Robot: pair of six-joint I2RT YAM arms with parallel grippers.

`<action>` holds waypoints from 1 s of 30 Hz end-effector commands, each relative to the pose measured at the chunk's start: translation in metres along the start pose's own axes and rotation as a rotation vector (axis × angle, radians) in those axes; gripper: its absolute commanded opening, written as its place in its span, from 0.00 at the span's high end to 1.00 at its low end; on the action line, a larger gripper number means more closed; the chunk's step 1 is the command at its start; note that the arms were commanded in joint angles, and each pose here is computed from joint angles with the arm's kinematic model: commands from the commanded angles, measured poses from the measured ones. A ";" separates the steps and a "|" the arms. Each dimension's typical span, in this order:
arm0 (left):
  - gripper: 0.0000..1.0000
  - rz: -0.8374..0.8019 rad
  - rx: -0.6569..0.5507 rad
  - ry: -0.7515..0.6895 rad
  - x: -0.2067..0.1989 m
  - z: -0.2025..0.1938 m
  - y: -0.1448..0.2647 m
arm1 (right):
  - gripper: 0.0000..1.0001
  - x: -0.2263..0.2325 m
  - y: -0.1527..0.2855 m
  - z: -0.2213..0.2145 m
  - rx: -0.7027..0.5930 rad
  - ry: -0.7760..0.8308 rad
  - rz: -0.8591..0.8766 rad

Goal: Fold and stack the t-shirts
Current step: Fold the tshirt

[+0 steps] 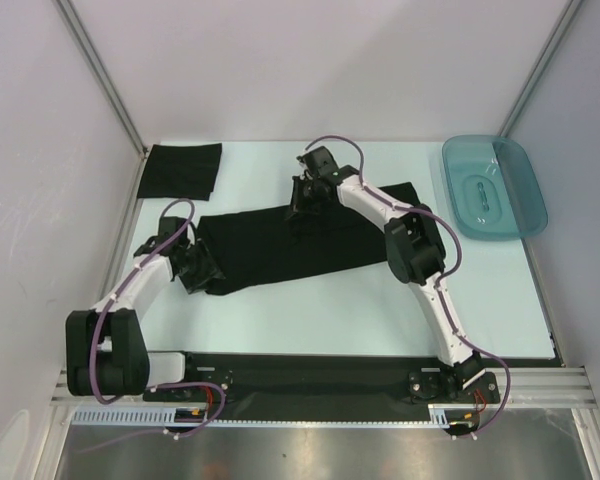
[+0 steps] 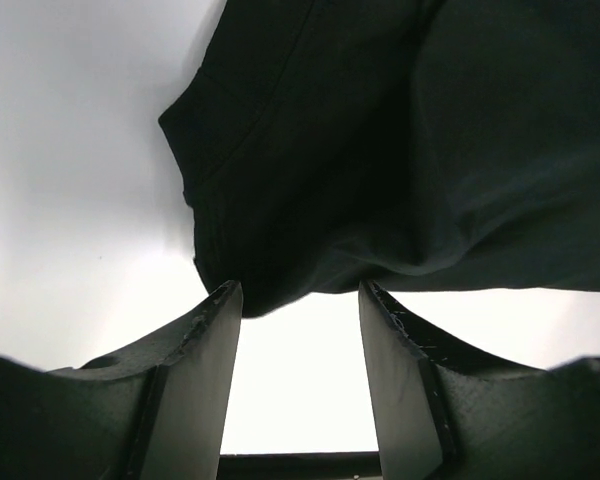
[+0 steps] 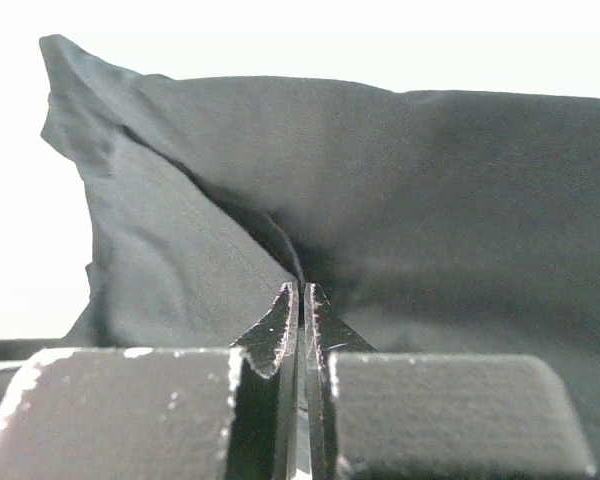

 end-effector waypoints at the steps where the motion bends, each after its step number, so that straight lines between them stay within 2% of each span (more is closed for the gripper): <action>1: 0.45 -0.011 0.000 0.023 0.001 0.002 -0.009 | 1.00 0.028 0.043 0.023 -0.142 0.024 0.085; 6: 0.46 0.001 0.038 0.034 0.002 0.000 -0.018 | 1.00 0.025 0.047 0.023 -0.181 0.058 0.076; 14: 0.47 0.036 0.070 0.044 0.004 0.000 -0.025 | 0.99 -0.011 0.016 0.017 -0.071 0.012 0.009; 21: 0.47 0.068 0.071 0.050 0.006 0.001 -0.019 | 0.89 -0.028 0.014 0.016 -0.043 0.022 -0.070; 23: 0.50 0.057 0.064 0.052 0.005 -0.001 -0.017 | 0.78 -0.029 0.016 0.020 -0.034 0.028 -0.076; 24: 0.51 0.057 0.064 0.052 0.006 -0.003 -0.017 | 0.68 -0.032 0.016 0.021 -0.026 0.024 -0.079; 25: 0.53 0.051 0.060 0.053 0.005 -0.003 -0.016 | 0.63 -0.032 0.018 0.023 -0.025 0.022 -0.082; 27: 0.52 0.029 0.031 0.051 0.004 -0.003 -0.010 | 0.54 -0.030 0.023 0.024 -0.032 0.037 -0.086; 28: 0.51 0.026 0.019 0.049 0.004 -0.003 -0.008 | 0.47 -0.025 0.029 0.025 -0.043 0.049 -0.081; 30: 0.48 0.028 -0.008 0.035 0.003 0.000 -0.004 | 0.42 -0.022 0.036 0.025 -0.050 0.072 -0.098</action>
Point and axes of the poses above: each gripper's point midway between its finger pads, its own y axis back along the fingers, its own x axis along the line the jaws close on, z = x × y, the point moved 10 cm from there along y, back along the fingers, and after that the axes turned 13 degrees about -y, right-handed, at the moved point
